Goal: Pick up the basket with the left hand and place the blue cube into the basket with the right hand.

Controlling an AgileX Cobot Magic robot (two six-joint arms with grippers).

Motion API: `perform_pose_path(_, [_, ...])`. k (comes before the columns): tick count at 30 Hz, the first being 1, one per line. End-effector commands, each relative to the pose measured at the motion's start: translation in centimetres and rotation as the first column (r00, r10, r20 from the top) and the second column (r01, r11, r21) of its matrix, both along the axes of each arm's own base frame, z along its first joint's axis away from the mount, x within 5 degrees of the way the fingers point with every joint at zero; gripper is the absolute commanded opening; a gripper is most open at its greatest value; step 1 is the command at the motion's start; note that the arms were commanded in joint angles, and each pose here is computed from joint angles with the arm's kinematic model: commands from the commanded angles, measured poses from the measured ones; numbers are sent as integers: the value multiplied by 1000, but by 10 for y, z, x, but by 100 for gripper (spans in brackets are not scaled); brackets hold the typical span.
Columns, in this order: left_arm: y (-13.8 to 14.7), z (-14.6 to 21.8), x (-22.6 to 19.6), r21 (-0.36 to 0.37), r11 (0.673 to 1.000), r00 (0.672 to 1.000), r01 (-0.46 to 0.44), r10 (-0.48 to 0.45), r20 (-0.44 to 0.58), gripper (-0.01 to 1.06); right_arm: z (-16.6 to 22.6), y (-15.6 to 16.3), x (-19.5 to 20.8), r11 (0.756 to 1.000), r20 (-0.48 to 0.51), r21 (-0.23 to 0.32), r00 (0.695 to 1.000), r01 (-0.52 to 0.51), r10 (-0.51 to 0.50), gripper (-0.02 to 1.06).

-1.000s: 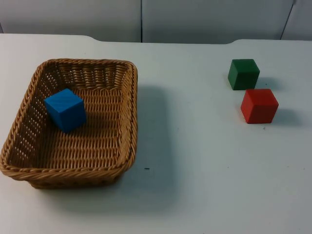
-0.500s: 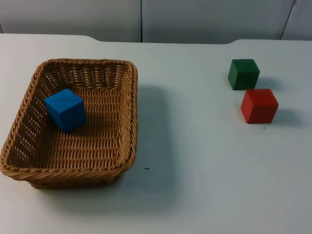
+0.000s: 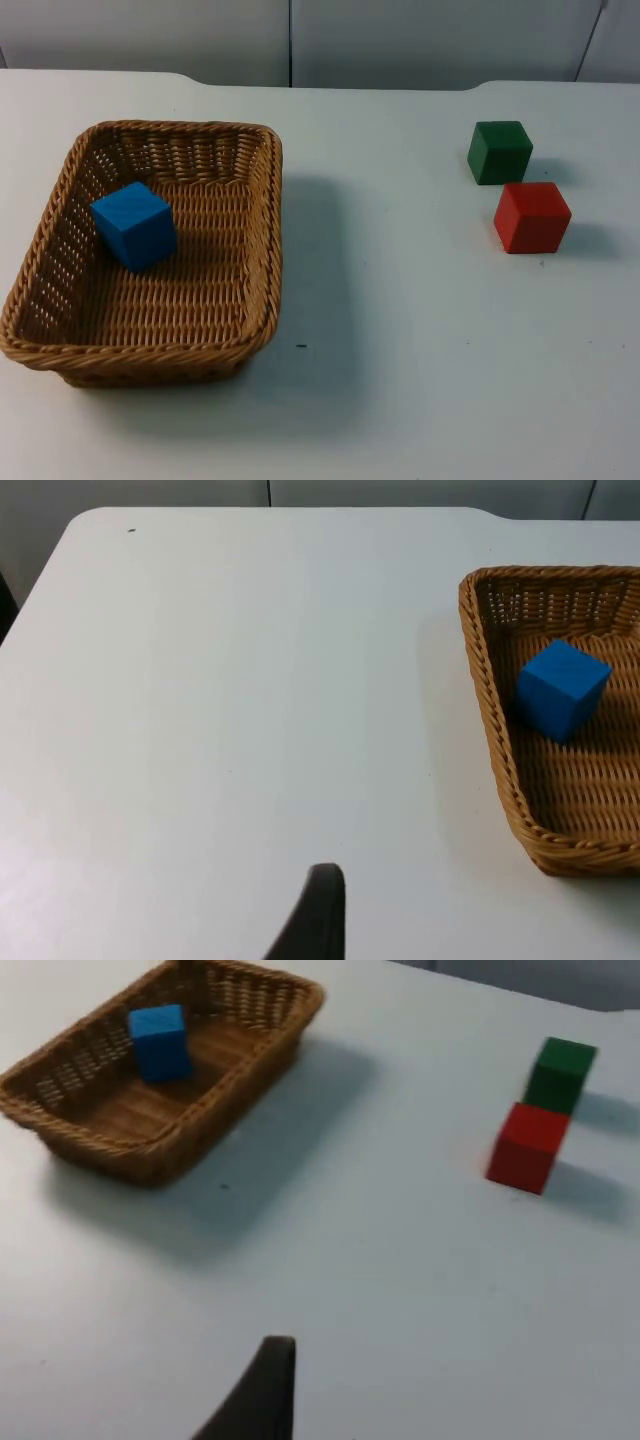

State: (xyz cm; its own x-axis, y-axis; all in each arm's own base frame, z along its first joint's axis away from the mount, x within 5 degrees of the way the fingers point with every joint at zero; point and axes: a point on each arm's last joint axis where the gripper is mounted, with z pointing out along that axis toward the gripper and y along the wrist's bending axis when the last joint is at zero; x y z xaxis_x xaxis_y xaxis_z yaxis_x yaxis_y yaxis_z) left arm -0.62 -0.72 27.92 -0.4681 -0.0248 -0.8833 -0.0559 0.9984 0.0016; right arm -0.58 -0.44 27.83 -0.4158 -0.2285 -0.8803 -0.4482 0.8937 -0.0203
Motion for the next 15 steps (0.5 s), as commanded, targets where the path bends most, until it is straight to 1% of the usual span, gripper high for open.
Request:
perform_pose_path(1, [0, 0, 0, -7, 1000, 1000, 1, -1, 14, 82, 0, 0, 1, 996, 11, 1, 996, 85, -85, 104])
perform_pose_path(3, [0, 0, 0, -7, 1000, 1000, 1, -1, 14, 82, 0, 1, 0, 985, 11, 1, 985, 174, -174, 104])
perform_pose_path(4, [0, 0, 0, -7, 1000, 1000, 1, -1, 14, 82, 0, 1, 0, 985, 11, 1, 985, 174, -174, 104])
perform_pose_path(5, [0, 0, 0, -7, 1000, 1000, 1, -1, 14, 82, 0, 1, 0, 978, 11, 1, 977, 211, -211, 104])
perform_pose_path(7, [0, 0, 0, -7, 1000, 1000, 1, -1, 14, 82, 0, 1, 0, 956, 11, 1, 956, 292, -292, 104])
perform_pose_path(8, [0, 0, 0, -7, 1000, 1000, 1, -1, 14, 82, 0, 2, 0, 941, 11, 1, 941, 339, -339, 104])
perform_pose_path(9, [0, 0, 0, -7, 1000, 1000, 1, -1, 14, 82, 0, 2, 0, 941, 11, 1, 941, 339, -339, 104])
perform_pose_path(12, [0, 0, 0, -7, 1000, 1000, 1, -1, 14, 82, 0, 2, -1, 909, 11, 1, 908, 418, -418, 104])
perform_pose_path(13, [0, 0, 0, -7, 1000, 1000, 1, -1, 14, 82, 0, 2, -1, 901, 11, 1, 901, 433, -433, 104])
perform_pose_path(14, [0, 0, 0, -7, 1000, 1000, 1, -1, 14, 82, 0, 2, -1, 901, 11, 1, 901, 433, -433, 104])
perform_pose_path(15, [0, 0, 0, -7, 1000, 1000, 1, -1, 14, 82, 0, 2, -1, 893, 11, 1, 893, 450, -450, 104])
